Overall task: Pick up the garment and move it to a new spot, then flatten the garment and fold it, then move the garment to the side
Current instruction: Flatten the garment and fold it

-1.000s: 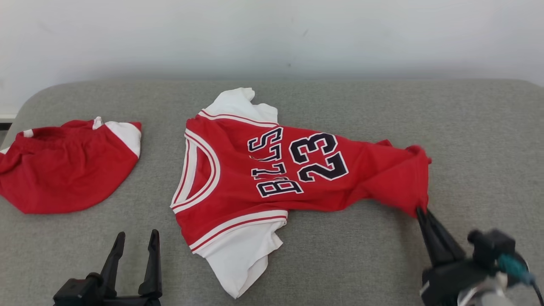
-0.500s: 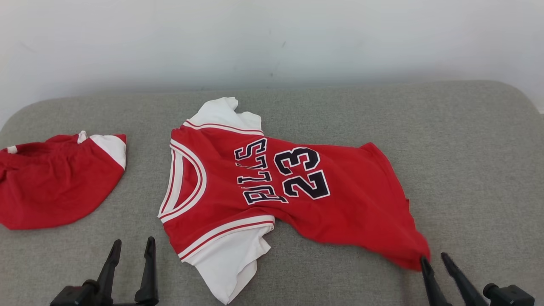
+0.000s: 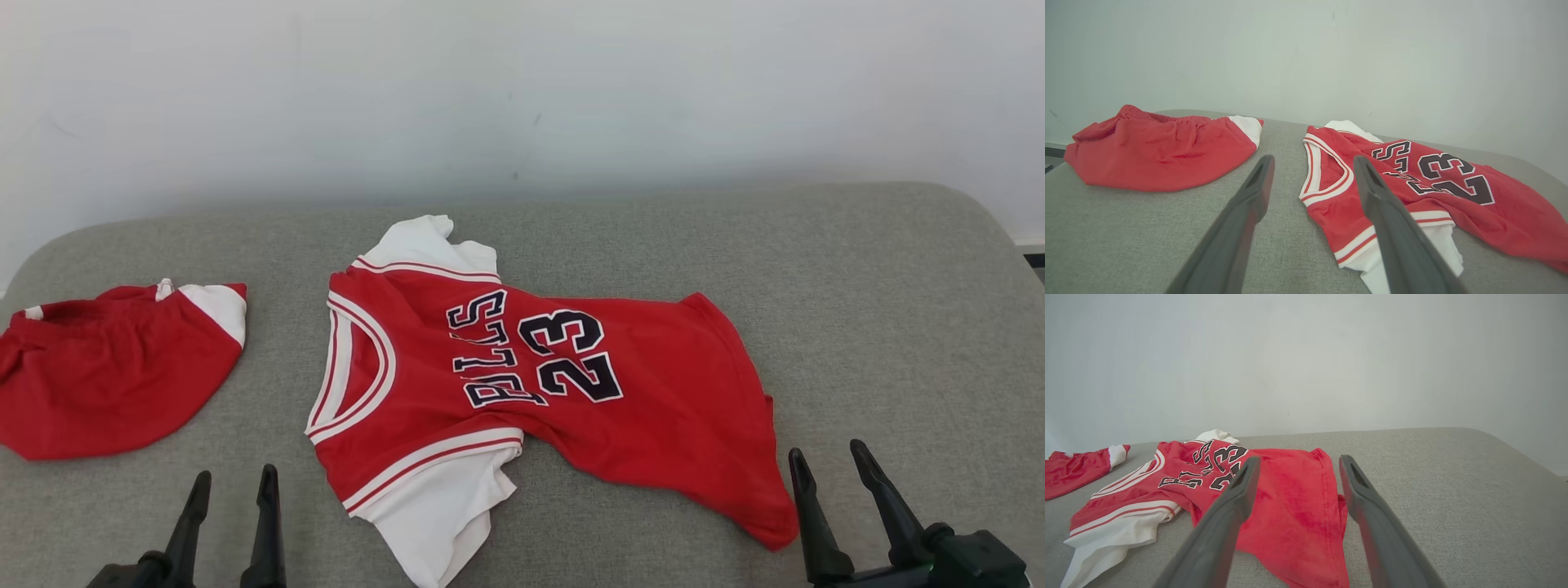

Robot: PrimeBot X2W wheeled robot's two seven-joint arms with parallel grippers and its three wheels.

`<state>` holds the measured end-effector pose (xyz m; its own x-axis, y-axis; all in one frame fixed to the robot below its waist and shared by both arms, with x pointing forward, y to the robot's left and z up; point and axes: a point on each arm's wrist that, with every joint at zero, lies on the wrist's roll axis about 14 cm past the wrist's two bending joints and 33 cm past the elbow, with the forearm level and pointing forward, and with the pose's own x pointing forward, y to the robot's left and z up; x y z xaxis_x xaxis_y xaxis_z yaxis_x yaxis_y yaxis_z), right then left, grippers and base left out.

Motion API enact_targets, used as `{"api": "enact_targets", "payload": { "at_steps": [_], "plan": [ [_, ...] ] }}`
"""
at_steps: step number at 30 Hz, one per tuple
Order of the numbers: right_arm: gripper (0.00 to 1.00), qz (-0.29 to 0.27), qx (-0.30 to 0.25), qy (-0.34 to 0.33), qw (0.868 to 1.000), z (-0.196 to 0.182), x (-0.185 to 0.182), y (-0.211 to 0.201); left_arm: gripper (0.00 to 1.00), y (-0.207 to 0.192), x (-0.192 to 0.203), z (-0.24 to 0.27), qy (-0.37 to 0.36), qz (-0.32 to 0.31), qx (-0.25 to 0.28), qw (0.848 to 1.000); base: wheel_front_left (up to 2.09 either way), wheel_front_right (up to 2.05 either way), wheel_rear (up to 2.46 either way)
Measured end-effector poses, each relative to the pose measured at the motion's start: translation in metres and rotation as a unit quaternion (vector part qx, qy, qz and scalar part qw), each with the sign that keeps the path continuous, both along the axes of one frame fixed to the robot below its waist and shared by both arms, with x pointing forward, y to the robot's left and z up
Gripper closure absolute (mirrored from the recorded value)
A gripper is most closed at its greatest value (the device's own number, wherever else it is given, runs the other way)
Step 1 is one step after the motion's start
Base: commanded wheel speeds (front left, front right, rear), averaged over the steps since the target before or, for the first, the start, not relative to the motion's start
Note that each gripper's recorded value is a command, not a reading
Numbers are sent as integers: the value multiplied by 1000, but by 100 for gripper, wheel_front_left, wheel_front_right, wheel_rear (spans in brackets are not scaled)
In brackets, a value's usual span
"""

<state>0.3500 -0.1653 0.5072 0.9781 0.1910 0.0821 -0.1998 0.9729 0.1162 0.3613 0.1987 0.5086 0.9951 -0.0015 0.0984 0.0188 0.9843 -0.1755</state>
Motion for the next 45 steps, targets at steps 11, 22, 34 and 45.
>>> {"api": "enact_targets", "payload": {
  "at_steps": [11, 22, 34, 45],
  "plan": [
    [0, 0, 6, -9, 1000, 4, 0, 15, 0, 17, -7, 10, -13, 26, 25, 999, 0, 0, 0],
    [0, -2, -2, 1, 1000, -4, -3, 17, 0, 19, -10, 6, -7, 29, 32, 999, 0, 0, 0],
    [0, -44, -21, 74, 996, -48, -5, -14, 0, -29, -13, -43, 68, -38, -6, 997, 0, 0, 0],
    [0, -64, -23, 148, 987, -92, 3, -29, 0, -81, -21, -106, 174, -119, -28, 977, 0, 0, 0]
  ]
}}
